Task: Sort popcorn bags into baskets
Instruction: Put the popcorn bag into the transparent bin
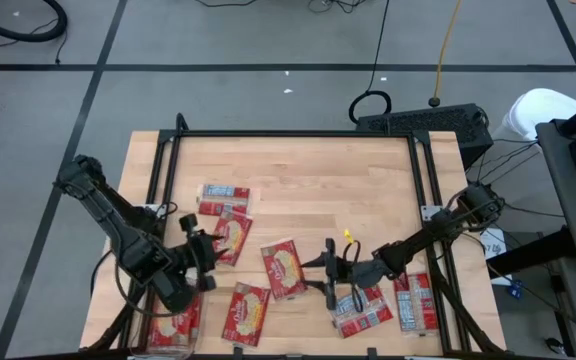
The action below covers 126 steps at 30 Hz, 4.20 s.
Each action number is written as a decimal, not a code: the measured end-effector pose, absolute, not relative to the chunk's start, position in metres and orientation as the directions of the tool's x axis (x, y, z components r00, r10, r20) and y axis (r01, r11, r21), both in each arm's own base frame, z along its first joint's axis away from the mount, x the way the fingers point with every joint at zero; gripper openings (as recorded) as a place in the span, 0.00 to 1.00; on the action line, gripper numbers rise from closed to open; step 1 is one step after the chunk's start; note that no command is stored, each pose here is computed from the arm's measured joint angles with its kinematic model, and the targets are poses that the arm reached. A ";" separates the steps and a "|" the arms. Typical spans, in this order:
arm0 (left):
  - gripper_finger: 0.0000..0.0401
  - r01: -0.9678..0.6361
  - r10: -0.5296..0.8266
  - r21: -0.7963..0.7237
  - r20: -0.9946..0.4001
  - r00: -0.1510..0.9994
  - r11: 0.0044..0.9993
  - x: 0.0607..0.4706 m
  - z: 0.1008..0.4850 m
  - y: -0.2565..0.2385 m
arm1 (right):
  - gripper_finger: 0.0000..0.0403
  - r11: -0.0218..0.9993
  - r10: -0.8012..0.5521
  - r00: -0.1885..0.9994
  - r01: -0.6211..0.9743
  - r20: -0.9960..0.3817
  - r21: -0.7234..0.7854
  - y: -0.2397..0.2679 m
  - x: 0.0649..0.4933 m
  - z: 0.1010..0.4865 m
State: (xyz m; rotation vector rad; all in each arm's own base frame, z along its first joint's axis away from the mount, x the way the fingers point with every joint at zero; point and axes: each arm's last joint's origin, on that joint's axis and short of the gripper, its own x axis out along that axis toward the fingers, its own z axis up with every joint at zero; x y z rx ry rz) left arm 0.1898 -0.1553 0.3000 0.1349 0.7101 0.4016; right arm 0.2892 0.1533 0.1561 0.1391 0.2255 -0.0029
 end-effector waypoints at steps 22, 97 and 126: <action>0.36 -0.287 0.289 0.065 -0.387 0.876 0.956 0.233 0.221 -0.141 | 0.46 0.989 -0.134 0.783 0.064 -0.608 -0.136 0.214 0.340 0.143; 0.36 -0.349 0.343 0.092 -0.528 0.777 0.932 0.249 0.170 -0.140 | 0.29 0.968 -0.250 0.699 0.171 -0.670 -0.183 0.149 0.295 0.095; 0.71 -0.031 0.202 0.414 -0.377 0.904 0.910 0.294 0.129 -0.183 | 0.00 0.956 -0.282 0.830 0.284 -0.481 -0.072 0.138 0.311 0.128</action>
